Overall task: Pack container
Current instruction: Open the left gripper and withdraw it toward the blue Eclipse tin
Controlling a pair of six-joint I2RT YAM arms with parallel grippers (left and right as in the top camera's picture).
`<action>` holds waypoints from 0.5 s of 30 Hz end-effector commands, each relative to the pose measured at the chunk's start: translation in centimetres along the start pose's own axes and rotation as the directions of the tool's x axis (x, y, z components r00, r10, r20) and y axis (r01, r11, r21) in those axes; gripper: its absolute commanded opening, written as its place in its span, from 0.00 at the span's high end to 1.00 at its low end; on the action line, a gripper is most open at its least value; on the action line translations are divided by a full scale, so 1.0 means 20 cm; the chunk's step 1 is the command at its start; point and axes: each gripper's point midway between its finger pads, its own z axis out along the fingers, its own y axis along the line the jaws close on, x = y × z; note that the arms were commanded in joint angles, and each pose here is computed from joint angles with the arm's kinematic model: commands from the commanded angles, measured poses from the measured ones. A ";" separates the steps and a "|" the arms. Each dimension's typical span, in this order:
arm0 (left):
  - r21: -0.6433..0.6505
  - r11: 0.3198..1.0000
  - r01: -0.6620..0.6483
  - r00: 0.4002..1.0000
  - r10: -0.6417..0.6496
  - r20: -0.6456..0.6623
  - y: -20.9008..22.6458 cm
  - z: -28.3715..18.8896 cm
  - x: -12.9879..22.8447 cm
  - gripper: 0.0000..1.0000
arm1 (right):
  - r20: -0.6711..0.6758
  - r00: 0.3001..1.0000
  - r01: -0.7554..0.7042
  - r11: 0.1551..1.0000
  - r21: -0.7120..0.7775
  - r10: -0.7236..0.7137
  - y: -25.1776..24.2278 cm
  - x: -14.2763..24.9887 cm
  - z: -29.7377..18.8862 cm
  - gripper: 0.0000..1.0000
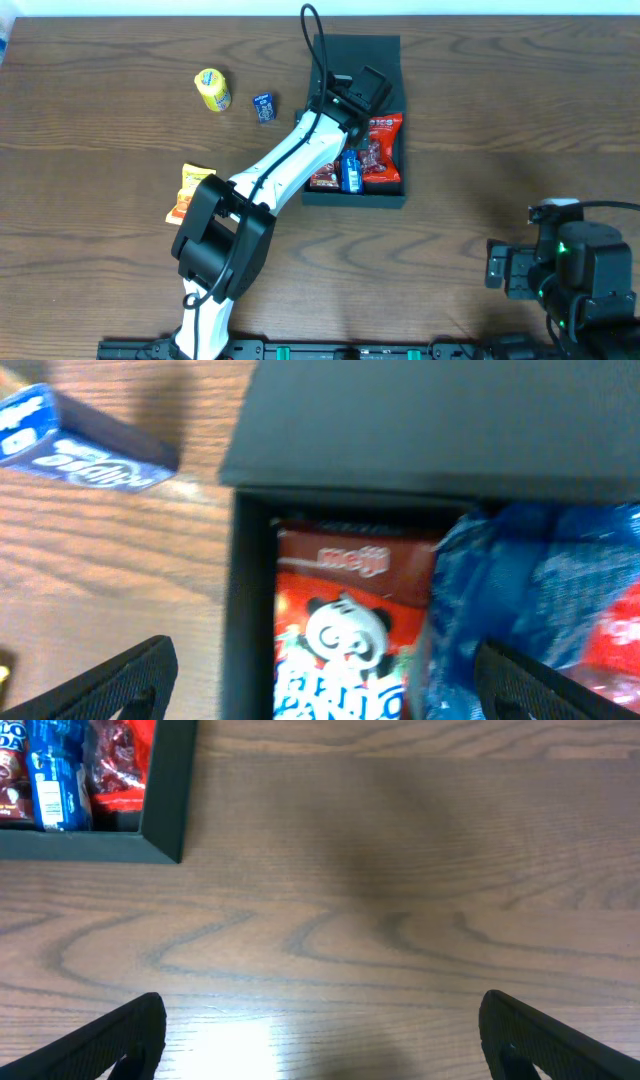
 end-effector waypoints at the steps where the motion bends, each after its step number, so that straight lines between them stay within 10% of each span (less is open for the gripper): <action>1: -0.069 0.997 -0.033 0.999 0.033 -0.003 0.05 -0.01 0.00 0.05 | 0.002 1.000 0.002 1.000 0.003 -0.002 -0.01 0.00 0.00 0.01; 15: -0.006 0.999 0.037 0.972 -0.035 0.232 0.32 -0.73 -0.20 0.05 | 0.002 1.000 0.002 1.000 0.003 -0.002 -0.01 0.00 0.00 0.01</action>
